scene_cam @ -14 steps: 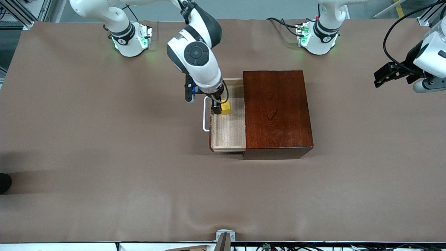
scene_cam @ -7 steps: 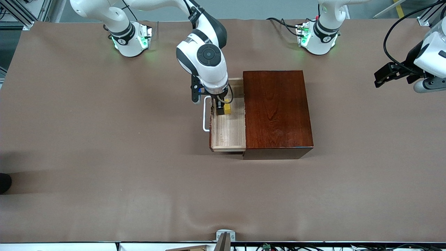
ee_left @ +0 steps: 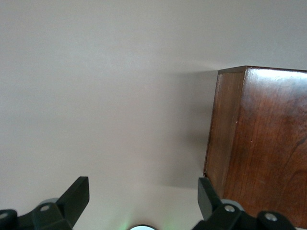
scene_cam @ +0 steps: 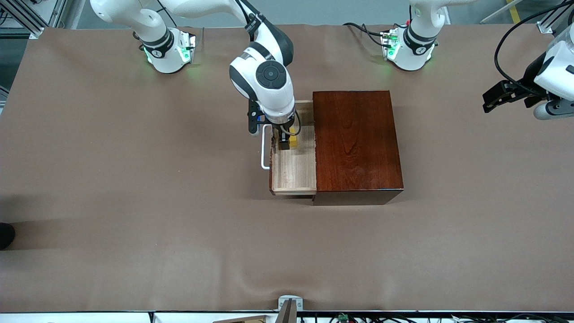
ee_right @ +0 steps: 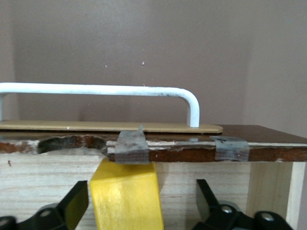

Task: Open drawer, take yellow block, close drawer
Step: 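Close the right gripper on the yellow cube, then lift the cube with the right gripper while the left gripper reaches the drawer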

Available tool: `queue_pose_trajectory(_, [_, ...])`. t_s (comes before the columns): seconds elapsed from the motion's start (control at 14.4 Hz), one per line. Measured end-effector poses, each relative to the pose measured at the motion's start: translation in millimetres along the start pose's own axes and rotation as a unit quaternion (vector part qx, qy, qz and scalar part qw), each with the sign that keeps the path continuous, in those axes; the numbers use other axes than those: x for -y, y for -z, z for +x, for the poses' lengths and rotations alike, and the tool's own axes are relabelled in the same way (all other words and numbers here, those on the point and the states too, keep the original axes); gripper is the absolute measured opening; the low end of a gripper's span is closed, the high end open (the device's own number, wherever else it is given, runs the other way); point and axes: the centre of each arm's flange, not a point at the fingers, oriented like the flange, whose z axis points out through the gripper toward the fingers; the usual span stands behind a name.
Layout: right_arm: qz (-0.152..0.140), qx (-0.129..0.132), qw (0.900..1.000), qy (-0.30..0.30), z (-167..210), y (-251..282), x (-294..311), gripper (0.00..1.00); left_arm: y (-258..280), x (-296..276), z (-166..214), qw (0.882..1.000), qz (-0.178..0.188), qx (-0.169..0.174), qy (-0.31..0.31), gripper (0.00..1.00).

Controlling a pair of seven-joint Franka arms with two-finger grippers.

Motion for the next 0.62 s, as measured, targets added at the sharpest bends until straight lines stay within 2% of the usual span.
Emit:
queue_pose_trajectory(0.21, [0.000, 0.000, 1.000, 0.000, 0, 0, 0, 0.57, 0, 0, 0, 1.000, 0.000, 0.000, 0.000, 1.00])
queue_pose_trajectory(0.62, [0.005, 0.003, 1.000, -0.005, -3, 27, 13, 0.56, 5, -2, -1, 1.000, -0.001, -0.005, -0.002, 1.00])
